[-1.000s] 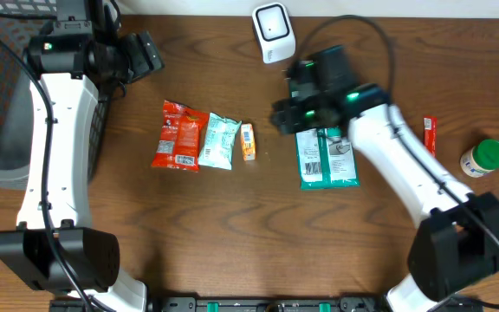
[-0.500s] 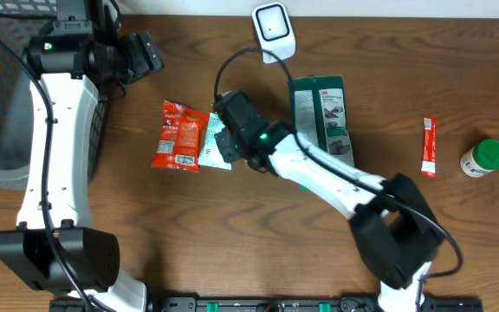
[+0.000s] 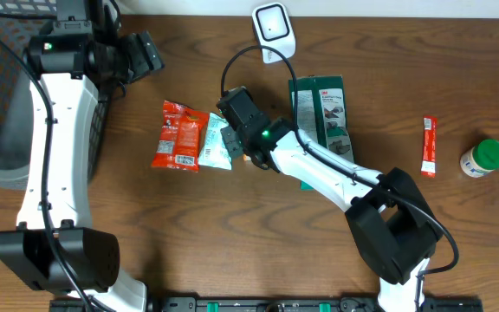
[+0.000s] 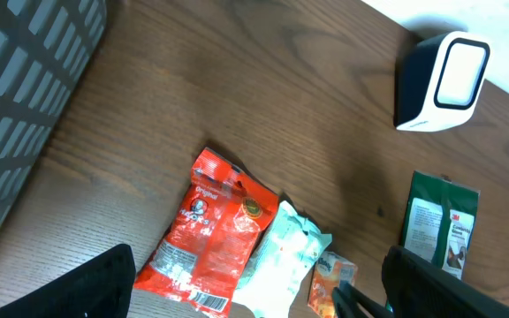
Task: Scan the item barcode
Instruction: 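Lower the right gripper over the orange Kleenex tissue box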
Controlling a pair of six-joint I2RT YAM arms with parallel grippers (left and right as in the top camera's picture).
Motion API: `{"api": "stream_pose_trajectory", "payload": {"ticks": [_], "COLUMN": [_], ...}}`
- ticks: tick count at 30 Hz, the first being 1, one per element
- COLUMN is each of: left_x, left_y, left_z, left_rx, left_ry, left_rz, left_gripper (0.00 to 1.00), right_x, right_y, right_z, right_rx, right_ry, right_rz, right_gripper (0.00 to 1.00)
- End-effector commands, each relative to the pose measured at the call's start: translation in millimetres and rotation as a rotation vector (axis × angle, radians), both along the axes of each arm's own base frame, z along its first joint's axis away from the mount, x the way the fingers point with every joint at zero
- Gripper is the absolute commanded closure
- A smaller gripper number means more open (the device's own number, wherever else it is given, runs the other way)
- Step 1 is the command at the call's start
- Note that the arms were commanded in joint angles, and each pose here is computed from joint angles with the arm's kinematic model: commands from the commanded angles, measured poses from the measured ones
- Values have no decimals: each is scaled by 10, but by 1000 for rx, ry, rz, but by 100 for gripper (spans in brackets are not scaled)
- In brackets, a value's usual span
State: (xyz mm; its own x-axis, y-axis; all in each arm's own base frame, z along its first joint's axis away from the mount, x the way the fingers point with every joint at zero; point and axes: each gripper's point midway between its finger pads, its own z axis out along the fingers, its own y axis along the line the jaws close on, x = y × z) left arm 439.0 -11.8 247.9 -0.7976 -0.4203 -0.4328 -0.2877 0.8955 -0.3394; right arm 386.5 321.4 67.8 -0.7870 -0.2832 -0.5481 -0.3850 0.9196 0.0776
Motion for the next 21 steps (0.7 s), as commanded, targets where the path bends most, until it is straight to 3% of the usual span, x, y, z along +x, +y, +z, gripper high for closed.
{"api": "stream_pose_trajectory", "payload": {"ticks": [1,10,21], "left_x": [-2,-2,-2], "left_y": [23,23,23], "left_z": [161,161,161], "left_rx": [14,14,14], "left_ry": [-42,-42,-42], "left_rz": [-5,-5,-5], "left_gripper": [10,10,11], "right_x": [-66,0,153], "right_y": [85,-200,-616], "right_z": [-3,-283,-41], "right_rx": [46,-90,-221], "right_ry": [37,16,-70], "right_rz": [25,-51,-132], "right_gripper": [95,99,94]}}
